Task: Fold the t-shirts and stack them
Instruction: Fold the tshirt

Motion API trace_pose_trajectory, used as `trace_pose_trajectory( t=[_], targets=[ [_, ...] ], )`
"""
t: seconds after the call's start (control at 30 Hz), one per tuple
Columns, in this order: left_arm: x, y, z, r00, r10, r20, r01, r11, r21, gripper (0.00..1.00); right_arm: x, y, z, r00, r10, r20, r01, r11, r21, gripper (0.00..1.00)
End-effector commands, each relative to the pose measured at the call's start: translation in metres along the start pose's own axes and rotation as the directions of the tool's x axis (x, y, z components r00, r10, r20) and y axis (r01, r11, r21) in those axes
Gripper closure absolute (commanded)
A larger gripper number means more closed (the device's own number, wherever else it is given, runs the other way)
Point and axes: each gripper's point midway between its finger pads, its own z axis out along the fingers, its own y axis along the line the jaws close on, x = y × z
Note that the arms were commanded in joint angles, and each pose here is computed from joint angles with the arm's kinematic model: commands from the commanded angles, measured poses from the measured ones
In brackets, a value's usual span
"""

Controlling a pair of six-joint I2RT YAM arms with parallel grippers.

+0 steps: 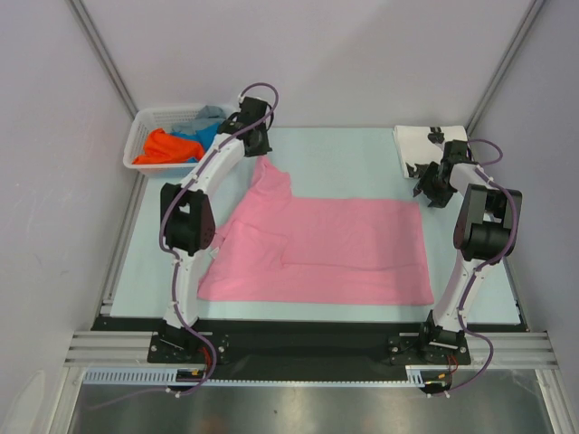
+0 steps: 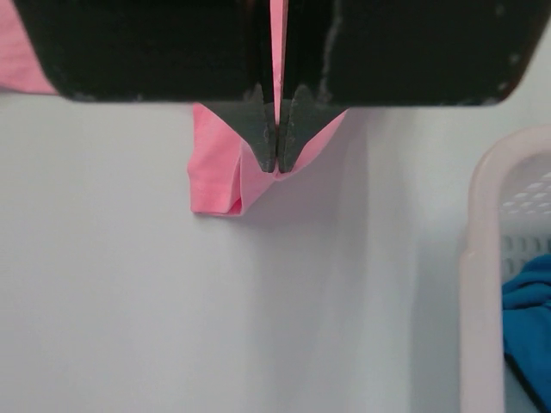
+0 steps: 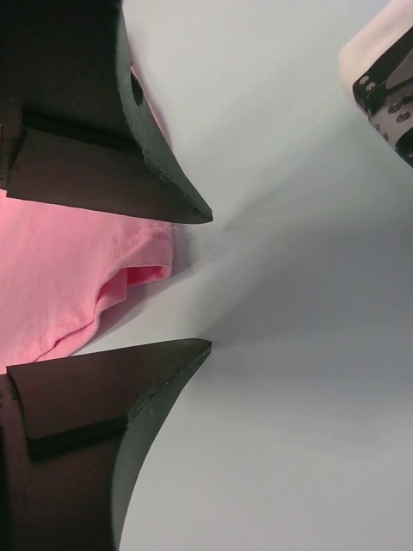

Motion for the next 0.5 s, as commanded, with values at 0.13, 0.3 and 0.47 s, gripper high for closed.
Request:
trace_pose_trajectory(
  t=[0.13,0.3,0.47],
  targets=[
    [-0.049,-0.006,-0.051,0.991,0.037,0.127,-0.041,0.999,0.023,1.0,-0.013,0.005,-0.006,1.0,-0.022,0.014,0.022,1.0,-0.016,0.39],
    [-0.053,-0.006,-0.061,0.989,0.048,0.137,-0.053,0.998,0.03,1.0,-0.01,0.013,-0.009,0.999,-0.046,-0.005,0.046,0.997,-0.064,0.44],
    [-0.061,-0.004,-0.07,0.984,0.068,0.164,-0.072,0.997,0.021,0.99,0.008,0.014,-0.008,0.998,-0.035,-0.048,0.03,0.994,-0.102,0.53]
  ],
)
